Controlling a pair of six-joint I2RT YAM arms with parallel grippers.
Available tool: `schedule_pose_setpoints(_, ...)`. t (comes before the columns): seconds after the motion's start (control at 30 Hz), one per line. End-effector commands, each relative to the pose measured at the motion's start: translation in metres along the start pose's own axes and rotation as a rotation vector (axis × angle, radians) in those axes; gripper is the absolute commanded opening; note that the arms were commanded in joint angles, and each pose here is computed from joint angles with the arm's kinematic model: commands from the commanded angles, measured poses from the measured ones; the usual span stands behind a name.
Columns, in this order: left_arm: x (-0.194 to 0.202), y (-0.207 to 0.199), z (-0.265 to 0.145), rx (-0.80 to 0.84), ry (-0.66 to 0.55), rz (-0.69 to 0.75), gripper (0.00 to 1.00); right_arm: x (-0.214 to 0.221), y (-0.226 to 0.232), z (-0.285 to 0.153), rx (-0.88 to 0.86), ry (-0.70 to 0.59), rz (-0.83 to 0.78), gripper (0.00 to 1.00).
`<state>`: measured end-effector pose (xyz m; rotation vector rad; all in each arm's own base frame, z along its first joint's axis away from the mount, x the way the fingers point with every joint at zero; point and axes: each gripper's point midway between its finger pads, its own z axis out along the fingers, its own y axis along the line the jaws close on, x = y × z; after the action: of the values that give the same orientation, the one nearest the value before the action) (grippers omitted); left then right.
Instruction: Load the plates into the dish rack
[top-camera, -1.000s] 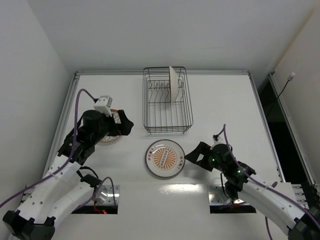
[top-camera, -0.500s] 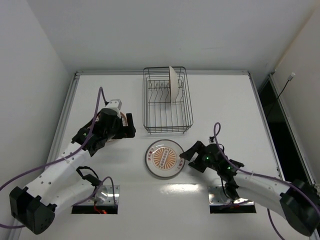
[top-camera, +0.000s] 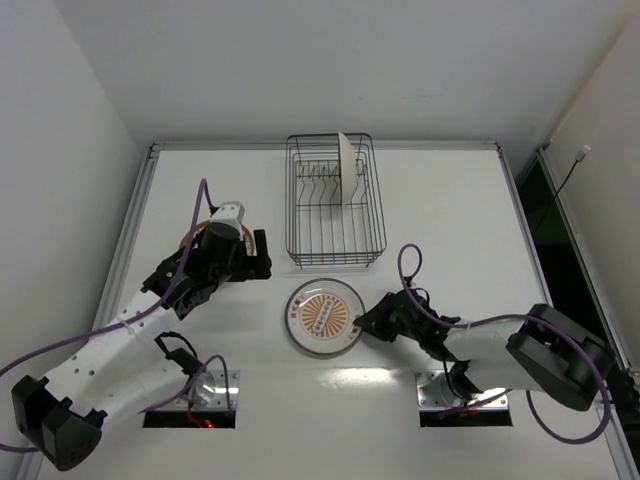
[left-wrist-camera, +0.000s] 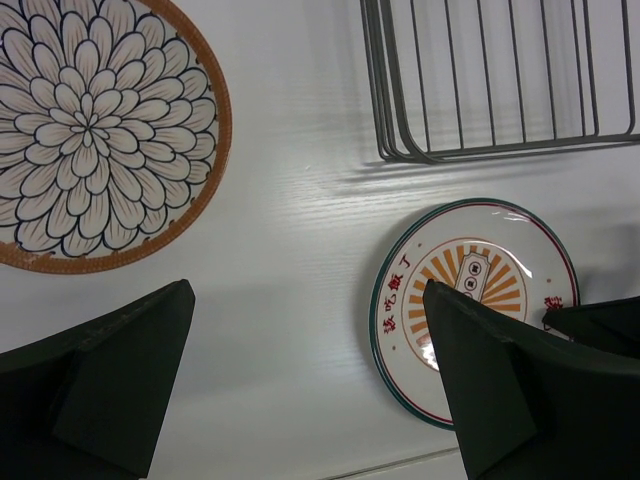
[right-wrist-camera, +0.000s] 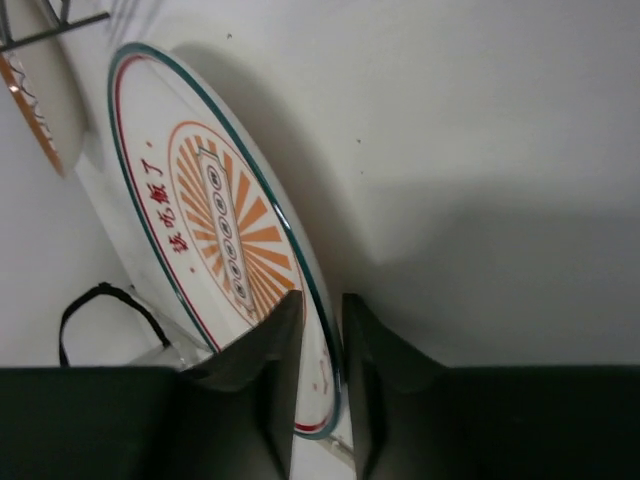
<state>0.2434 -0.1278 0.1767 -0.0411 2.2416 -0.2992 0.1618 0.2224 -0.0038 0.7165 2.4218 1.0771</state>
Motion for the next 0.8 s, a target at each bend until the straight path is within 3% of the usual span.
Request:
schedule_pose_setpoints(0.0, -0.019, -0.003, -0.007, -0.012, -0.051, -0.028, 1.0, 0.004, -0.019, -0.004, 0.046, -0.024, 0.002, 0.12)
schedule_pose_setpoints(0.1, -0.024, 0.002, -0.014, -0.024, -0.084, -0.044, 1.0, 0.004, -0.024, -0.01, 0.082, -0.038, -0.027, 0.0)
schedule_pose_setpoints(0.13, -0.027, 0.004, -0.016, -0.034, -0.1, -0.048, 1.0, 0.003, -0.008, -0.016, 0.034, -0.047, -0.05, 0.0)
schedule_pose_setpoints(0.17, -0.03, 0.004, -0.02, -0.025, -0.116, -0.062, 1.0, 0.0, -0.024, -0.022, 0.121, -0.065, -0.078, 0.0)
schedule_pose_setpoints(0.23, -0.031, 0.008, -0.023, -0.046, -0.128, -0.074, 1.0, -0.004, 0.002, -0.035, 0.1, -0.091, -0.14, 0.0)
schedule_pose_setpoints(0.47, -0.03, 0.017, -0.023, -0.093, -0.134, -0.091, 1.0, -0.051, 0.09, -0.15, -0.01, -0.298, -0.265, 0.0)
schedule_pose_setpoints(0.63, -0.031, 0.02, -0.025, -0.108, -0.143, -0.101, 1.0, -0.071, 0.115, -0.197, 0.041, -0.342, -0.372, 0.0)
schedule_pose_setpoints(0.77, -0.036, 0.022, -0.032, -0.102, -0.172, -0.111, 1.0, -0.11, 0.141, -0.242, 0.073, -0.521, -0.381, 0.0)
